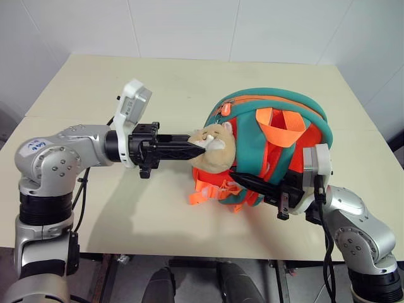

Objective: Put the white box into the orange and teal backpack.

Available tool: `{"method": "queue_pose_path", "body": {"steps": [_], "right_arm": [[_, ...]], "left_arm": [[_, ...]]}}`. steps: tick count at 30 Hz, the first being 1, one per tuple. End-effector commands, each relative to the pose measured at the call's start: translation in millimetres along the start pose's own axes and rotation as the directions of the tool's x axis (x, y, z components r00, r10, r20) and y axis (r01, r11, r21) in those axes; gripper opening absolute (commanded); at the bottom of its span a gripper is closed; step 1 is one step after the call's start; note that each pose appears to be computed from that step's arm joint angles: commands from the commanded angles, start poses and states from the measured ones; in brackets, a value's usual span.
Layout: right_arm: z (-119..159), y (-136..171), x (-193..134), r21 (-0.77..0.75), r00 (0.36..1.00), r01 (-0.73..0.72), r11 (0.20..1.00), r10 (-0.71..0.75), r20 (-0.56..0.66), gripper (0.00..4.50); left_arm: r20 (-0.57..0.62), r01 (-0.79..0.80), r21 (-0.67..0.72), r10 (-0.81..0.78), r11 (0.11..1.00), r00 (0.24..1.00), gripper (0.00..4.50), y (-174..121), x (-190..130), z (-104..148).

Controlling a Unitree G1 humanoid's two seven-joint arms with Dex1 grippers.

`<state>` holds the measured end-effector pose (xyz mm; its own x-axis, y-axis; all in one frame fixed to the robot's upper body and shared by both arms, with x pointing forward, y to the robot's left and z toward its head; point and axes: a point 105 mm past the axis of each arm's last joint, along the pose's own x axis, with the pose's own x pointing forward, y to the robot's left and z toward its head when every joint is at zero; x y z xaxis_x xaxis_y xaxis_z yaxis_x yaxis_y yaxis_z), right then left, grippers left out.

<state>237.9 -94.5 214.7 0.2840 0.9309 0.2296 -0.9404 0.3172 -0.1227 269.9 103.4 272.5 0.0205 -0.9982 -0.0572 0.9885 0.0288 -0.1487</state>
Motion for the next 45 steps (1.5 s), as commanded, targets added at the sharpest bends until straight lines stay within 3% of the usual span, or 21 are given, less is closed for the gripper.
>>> {"method": "queue_pose_path", "body": {"steps": [1,11,17,29,37,43,44,45], "right_arm": [[19,5,-2,-0.067,0.997,0.011,0.998,-0.006,0.072,0.00],[20,4,-10,-0.055,0.992,0.077,0.995,-0.071,0.108,0.00],[18,8,-12,-0.046,0.992,0.078,0.996,-0.073,0.103,0.00],[15,10,-15,-0.036,0.994,0.078,0.996,-0.075,0.076,0.00],[11,7,-15,-0.027,0.997,0.072,0.997,-0.071,0.036,0.00],[3,-1,-17,-0.040,0.992,0.087,0.995,-0.091,-0.092,0.00],[0,-2,-19,-0.024,0.985,0.084,0.996,-0.087,-0.147,0.00],[-3,-3,-22,-0.018,0.978,0.081,0.997,-0.083,-0.190,0.35]], "left_arm": [[-0.040,-0.011,0.060,0.014,0.998,0.999,0.33,0,-13,12],[-0.140,-0.091,0.088,0.103,0.992,0.985,0.33,27,-55,24],[-0.197,-0.109,0.055,0.118,0.992,0.973,0.33,47,-70,14],[-0.441,-0.122,-0.058,0.084,0.991,0.894,0.33,71,-71,-55],[-0.549,-0.053,-0.087,-0.004,0.995,0.836,0.33,71,-58,-91],[-0.471,-0.053,-0.017,0.038,0.998,0.881,0.33,77,-49,-81],[-0.440,-0.068,-0.002,0.060,0.998,0.896,0.67,79,-48,-75],[-0.411,-0.067,0.015,0.067,0.998,0.909,1.03,79,-47,-70]]}}
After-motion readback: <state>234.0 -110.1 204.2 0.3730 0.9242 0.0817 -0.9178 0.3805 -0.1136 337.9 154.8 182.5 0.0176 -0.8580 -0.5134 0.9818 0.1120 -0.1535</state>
